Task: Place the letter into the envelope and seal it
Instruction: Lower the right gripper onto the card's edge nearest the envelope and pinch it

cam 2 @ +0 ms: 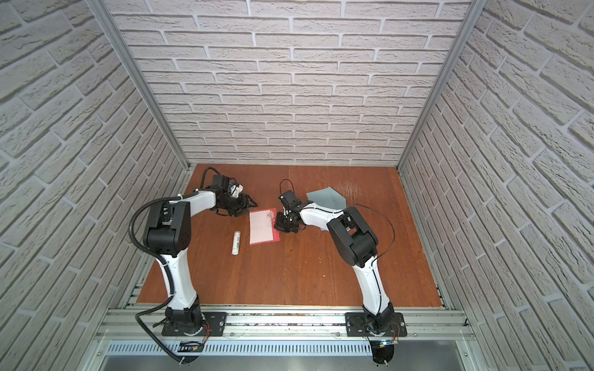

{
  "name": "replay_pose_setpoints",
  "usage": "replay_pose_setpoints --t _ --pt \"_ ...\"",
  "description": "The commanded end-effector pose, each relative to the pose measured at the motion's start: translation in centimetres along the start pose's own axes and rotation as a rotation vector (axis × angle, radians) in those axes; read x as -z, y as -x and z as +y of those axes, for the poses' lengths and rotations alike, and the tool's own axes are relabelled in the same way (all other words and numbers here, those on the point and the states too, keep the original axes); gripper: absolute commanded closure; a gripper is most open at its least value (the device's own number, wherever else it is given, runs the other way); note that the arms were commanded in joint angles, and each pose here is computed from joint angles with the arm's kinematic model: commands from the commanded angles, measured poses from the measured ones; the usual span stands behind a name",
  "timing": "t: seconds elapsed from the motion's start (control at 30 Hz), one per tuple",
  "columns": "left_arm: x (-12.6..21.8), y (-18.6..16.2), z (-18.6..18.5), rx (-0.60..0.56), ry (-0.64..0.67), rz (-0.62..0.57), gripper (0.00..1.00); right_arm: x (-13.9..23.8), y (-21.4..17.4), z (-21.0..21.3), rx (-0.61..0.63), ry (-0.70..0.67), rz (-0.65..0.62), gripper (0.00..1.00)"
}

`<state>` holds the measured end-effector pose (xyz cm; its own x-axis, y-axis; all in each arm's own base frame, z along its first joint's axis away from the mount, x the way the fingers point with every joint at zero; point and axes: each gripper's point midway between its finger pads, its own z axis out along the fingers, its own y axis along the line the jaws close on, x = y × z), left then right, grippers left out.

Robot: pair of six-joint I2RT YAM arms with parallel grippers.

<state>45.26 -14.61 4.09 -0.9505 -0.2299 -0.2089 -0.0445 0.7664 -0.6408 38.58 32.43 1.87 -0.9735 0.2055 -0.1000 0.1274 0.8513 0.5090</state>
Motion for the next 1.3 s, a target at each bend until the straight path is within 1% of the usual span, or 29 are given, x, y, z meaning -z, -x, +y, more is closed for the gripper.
replay_pose_setpoints --t 0.0,0.13,0.17,0.23,0.27,0.33,0.4,0.53,0.73,0.83,0.97,1.13,1.27 --pt "-1.4 -2.1 2.1 0.032 0.044 0.079 0.4 -0.8 -0.7 -2.2 0.006 -0.096 0.025 0.94" --pt "-1.1 -2.0 2.0 0.029 0.044 0.068 0.39 0.4 -0.1 -0.7 0.041 -0.064 -0.002 0.94" --pt "-1.0 -2.0 1.9 0.027 0.045 0.065 0.38 0.8 -0.1 -0.1 0.054 -0.049 -0.004 0.92" --pt "-0.8 -2.0 1.9 0.024 0.046 0.059 0.37 1.4 0.2 1.0 0.076 -0.03 -0.006 0.82" --pt "-0.6 -1.9 1.9 0.023 0.046 0.054 0.37 1.8 0.3 1.4 0.088 -0.023 -0.01 0.8" --pt "-0.5 -1.9 1.9 0.021 0.047 0.052 0.36 2.3 0.5 2.2 0.101 -0.016 -0.019 0.8" --pt "-0.4 -1.9 1.9 0.019 0.045 0.048 0.36 2.6 0.6 2.8 0.11 -0.007 -0.023 0.83" --pt "-0.4 -1.9 2.1 0.023 0.036 0.05 0.36 1.5 0.2 3.5 0.104 0.019 0.001 0.93" --pt "-0.4 -2.2 2.3 0.024 0.03 0.062 0.36 -0.6 0.1 4.2 0.066 0.083 0.036 0.94" --pt "-0.3 -2.4 2.7 0.026 0.035 0.071 0.36 -1.2 0.3 3.4 0.053 0.074 0.045 0.94" --pt "-0.2 -2.7 2.9 0.027 0.035 0.086 0.36 -1.9 0.2 0.6 0.024 0.013 0.06 0.94" --pt "-0.7 -3.0 2.9 0.029 0.016 0.105 0.37 -2.7 -0.7 -2.3 0.025 -0.081 0.104 0.94" --pt "-1.1 -3.4 3.1 0.035 0.007 0.121 0.38 -3.3 -1.2 -3.5 0.012 -0.101 0.129 0.94"
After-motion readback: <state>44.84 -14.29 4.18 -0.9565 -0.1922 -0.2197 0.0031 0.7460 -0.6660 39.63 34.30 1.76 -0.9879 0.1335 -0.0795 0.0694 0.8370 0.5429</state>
